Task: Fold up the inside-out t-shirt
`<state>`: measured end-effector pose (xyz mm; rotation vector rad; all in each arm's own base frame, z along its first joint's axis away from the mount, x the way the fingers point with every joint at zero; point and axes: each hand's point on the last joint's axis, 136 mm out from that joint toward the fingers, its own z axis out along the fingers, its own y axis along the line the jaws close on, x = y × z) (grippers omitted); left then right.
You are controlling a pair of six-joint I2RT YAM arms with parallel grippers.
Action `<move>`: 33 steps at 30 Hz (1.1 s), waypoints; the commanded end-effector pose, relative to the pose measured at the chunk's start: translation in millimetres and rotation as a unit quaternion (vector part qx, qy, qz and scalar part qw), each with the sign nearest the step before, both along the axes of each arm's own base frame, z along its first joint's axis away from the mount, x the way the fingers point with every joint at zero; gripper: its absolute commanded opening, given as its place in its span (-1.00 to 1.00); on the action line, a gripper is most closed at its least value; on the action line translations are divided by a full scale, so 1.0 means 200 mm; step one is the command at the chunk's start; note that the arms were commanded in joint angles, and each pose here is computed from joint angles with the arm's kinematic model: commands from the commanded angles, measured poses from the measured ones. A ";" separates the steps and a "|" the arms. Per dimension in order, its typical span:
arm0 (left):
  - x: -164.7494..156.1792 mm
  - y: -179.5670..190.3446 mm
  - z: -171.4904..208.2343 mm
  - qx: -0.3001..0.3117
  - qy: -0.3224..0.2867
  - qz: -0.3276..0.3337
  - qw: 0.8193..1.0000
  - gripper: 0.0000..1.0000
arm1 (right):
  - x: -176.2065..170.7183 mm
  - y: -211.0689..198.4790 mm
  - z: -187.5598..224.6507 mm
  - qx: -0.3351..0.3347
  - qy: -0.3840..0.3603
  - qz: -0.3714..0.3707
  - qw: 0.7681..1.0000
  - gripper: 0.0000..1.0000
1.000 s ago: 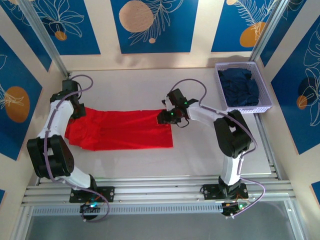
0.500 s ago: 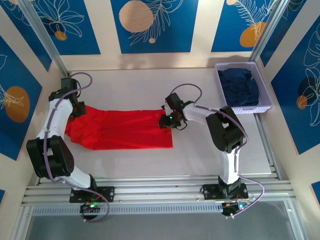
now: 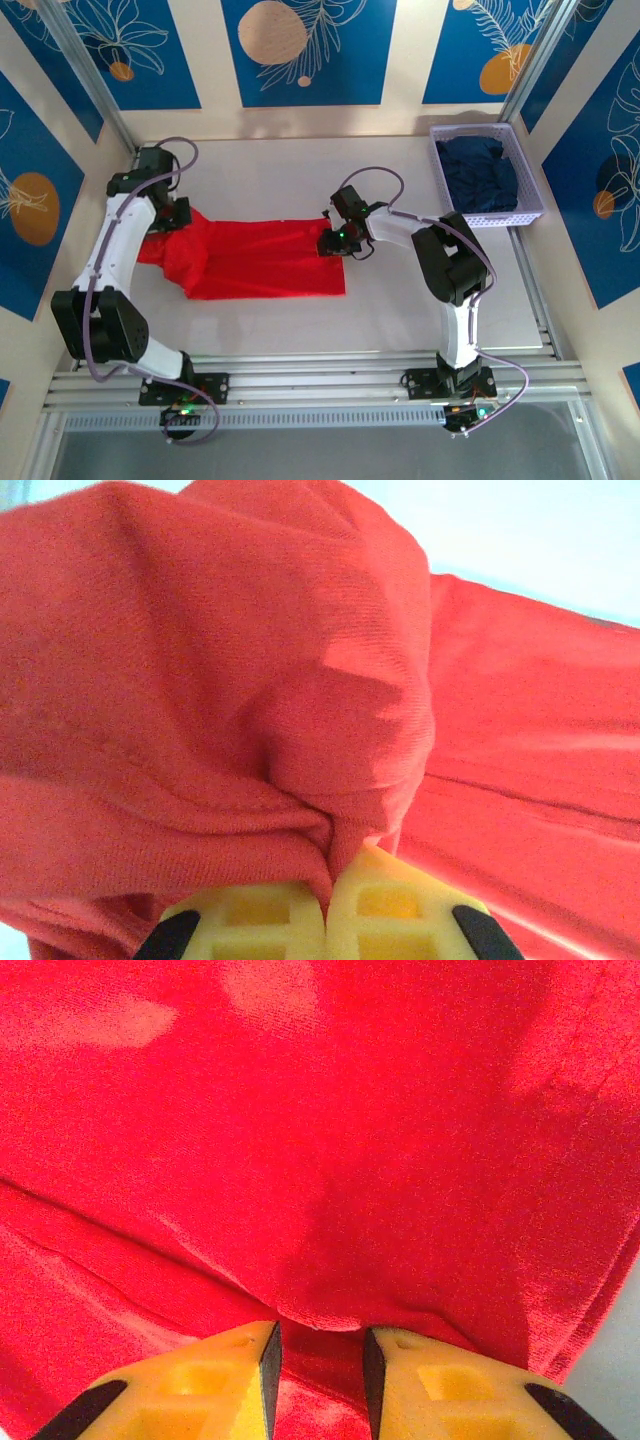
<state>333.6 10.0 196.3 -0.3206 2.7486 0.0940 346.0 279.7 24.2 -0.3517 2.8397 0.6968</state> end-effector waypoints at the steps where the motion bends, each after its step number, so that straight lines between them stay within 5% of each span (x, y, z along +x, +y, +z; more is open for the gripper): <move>1: -0.05 -0.16 0.09 -0.050 -0.006 -0.006 0.999 -1.00 | -0.05 0.00 -0.07 -0.009 0.019 0.015 1.000 -0.39; 8: -0.03 -0.54 0.05 -0.116 0.003 -0.031 0.993 -1.00 | -0.06 0.05 -0.01 0.014 0.010 0.028 0.999 -0.32; 15: 0.11 -1.16 -0.14 -0.237 -0.009 -0.021 0.971 -1.00 | -0.03 -0.07 0.39 0.110 -0.022 -0.017 0.994 -0.20; 16: 0.14 -1.29 -0.16 -0.255 -0.014 -0.029 0.966 -0.89 | -0.03 -0.12 0.44 0.118 -0.027 -0.032 0.992 -0.19; 18: 0.20 -1.51 -0.21 -0.283 -0.015 -0.038 0.958 -0.31 | -0.04 -0.24 0.48 0.118 -0.037 -0.057 0.991 -0.18; 22: 0.19 -1.84 -0.21 -0.328 0.022 -0.097 0.940 0.20 | -0.06 -0.47 0.46 0.073 -0.048 -0.106 0.991 -0.18; 25: 0.14 -1.77 -0.13 -0.303 0.010 -0.136 0.943 0.64 | -0.05 -0.56 0.45 0.053 -0.053 -0.139 0.987 -0.18; 30: 0.04 -1.37 0.00 -0.222 -0.048 -0.162 0.960 0.89 | 0.01 -0.45 0.50 0.085 -0.065 -0.130 0.986 -0.06; 33: -0.03 -1.10 -0.14 -0.214 -0.040 -0.121 0.968 1.00 | 0.06 -0.31 0.48 0.085 -0.060 -0.108 0.989 0.05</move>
